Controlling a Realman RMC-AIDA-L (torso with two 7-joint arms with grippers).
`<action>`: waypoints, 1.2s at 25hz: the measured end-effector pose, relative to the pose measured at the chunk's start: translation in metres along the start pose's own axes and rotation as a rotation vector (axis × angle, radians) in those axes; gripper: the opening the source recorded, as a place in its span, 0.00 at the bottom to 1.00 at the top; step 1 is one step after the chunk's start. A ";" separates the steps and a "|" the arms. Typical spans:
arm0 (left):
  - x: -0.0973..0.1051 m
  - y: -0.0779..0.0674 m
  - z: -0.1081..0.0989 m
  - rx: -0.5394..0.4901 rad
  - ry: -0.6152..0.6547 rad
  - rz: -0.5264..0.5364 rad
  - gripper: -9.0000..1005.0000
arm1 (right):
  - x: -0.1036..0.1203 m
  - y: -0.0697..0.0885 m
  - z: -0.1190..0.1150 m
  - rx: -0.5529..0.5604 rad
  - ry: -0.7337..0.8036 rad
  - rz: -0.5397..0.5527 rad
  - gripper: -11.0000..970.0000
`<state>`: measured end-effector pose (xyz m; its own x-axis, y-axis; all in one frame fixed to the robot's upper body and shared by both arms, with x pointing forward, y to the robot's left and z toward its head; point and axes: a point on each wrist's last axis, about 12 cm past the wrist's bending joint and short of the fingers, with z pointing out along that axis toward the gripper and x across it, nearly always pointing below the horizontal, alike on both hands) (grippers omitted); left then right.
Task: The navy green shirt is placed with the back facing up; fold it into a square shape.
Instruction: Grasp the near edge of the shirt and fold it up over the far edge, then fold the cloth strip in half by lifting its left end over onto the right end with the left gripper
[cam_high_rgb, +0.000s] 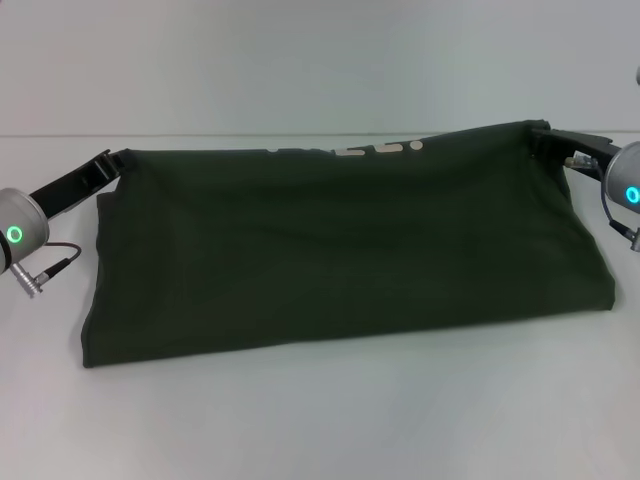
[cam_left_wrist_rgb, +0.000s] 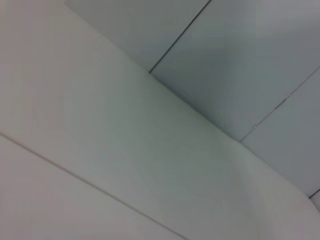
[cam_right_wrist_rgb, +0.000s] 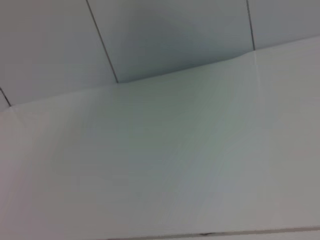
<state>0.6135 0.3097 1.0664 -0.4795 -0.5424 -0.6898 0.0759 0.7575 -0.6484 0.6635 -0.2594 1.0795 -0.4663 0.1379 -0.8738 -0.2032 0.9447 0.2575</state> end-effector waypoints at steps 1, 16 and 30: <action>0.000 0.000 0.000 0.000 -0.003 -0.001 0.02 | 0.000 0.001 0.000 -0.002 -0.001 -0.006 0.08; 0.012 -0.002 0.001 -0.009 -0.122 0.024 0.03 | -0.001 0.002 0.001 -0.001 -0.009 -0.057 0.12; 0.014 -0.004 -0.011 0.094 -0.143 0.027 0.64 | 0.001 -0.024 -0.031 -0.099 -0.141 0.049 0.60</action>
<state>0.5975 0.3033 1.0630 -0.3475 -0.5736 -0.7418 0.1719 0.7387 -0.6517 0.6408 -0.2908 1.0851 -0.3536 0.2299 -0.9067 -0.2701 0.9029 0.3343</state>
